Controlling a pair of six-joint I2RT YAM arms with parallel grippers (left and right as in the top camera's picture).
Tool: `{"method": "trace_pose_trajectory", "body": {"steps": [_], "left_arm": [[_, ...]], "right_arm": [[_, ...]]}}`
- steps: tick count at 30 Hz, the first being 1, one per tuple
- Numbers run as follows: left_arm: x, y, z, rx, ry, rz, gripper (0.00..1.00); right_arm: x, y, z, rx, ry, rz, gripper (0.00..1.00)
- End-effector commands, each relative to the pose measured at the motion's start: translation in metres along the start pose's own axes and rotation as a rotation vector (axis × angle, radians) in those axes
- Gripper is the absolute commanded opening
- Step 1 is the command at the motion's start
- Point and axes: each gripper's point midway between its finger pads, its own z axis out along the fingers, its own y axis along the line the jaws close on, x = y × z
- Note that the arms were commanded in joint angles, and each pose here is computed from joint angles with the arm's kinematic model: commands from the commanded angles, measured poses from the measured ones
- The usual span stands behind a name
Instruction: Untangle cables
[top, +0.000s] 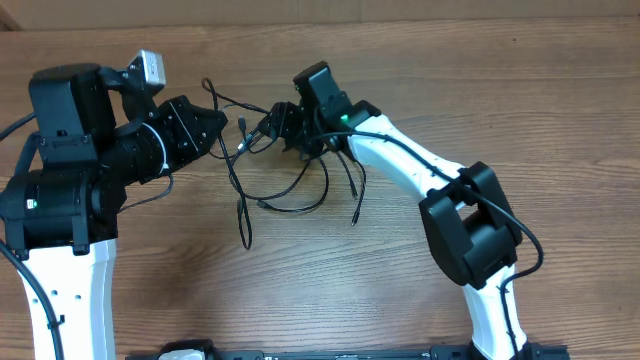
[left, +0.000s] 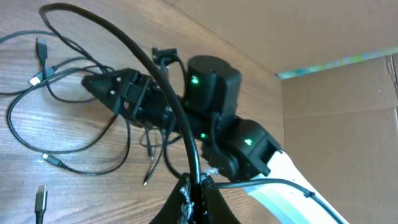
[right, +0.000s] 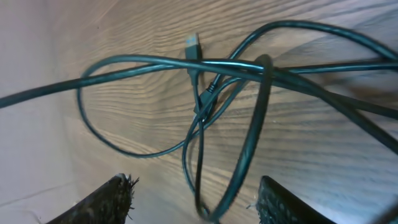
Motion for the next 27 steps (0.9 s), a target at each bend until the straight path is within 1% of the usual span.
{"method": "trace_pose_trajectory", "body": {"steps": [1, 2, 4, 5, 6, 8, 11, 12, 16, 20, 24, 27], "left_arm": [[0.003, -0.005, -0.002, 0.013, 0.012, 0.039, 0.04], [0.004, -0.004, -0.002, 0.008, 0.015, 0.039, 0.04], [0.005, 0.000, -0.002, -0.010, 0.018, 0.049, 0.04], [0.005, 0.004, -0.002, -0.030, 0.014, 0.044, 0.04], [0.004, 0.008, -0.002, -0.055, 0.008, 0.040, 0.04], [0.001, 0.021, -0.002, -0.122, -0.013, 0.034, 0.04], [-0.003, 0.045, -0.003, -0.248, -0.040, 0.030, 0.04], [-0.005, 0.061, -0.003, -0.326, -0.045, 0.022, 0.04], [-0.006, 0.080, 0.002, -0.414, -0.020, 0.054, 0.04], [-0.011, 0.100, 0.002, -0.518, -0.018, 0.067, 0.04], [-0.020, 0.118, -0.007, -0.638, -0.066, 0.076, 0.04], [-0.025, 0.124, -0.012, -0.681, -0.089, 0.082, 0.04]], "right_arm": [[0.007, -0.023, 0.024, 0.053, 0.009, 0.012, 0.54], [0.007, -0.026, 0.026, 0.061, 0.009, 0.013, 0.45], [0.006, -0.034, 0.025, 0.084, 0.012, -0.013, 0.22], [0.005, -0.037, 0.024, 0.093, 0.016, -0.032, 0.08], [0.004, -0.040, 0.021, 0.103, 0.020, -0.041, 0.04], [-0.001, -0.049, 0.011, 0.126, 0.027, -0.058, 0.04], [-0.012, -0.057, -0.017, 0.160, 0.030, -0.093, 0.04], [-0.021, -0.058, -0.043, 0.173, 0.023, -0.123, 0.04], [-0.037, -0.056, -0.104, 0.186, -0.002, -0.194, 0.04], [-0.050, -0.060, -0.178, 0.186, -0.040, -0.228, 0.04], [-0.059, -0.060, -0.256, 0.149, -0.122, -0.241, 0.04], [-0.061, -0.057, -0.310, 0.117, -0.201, -0.216, 0.04]]}}
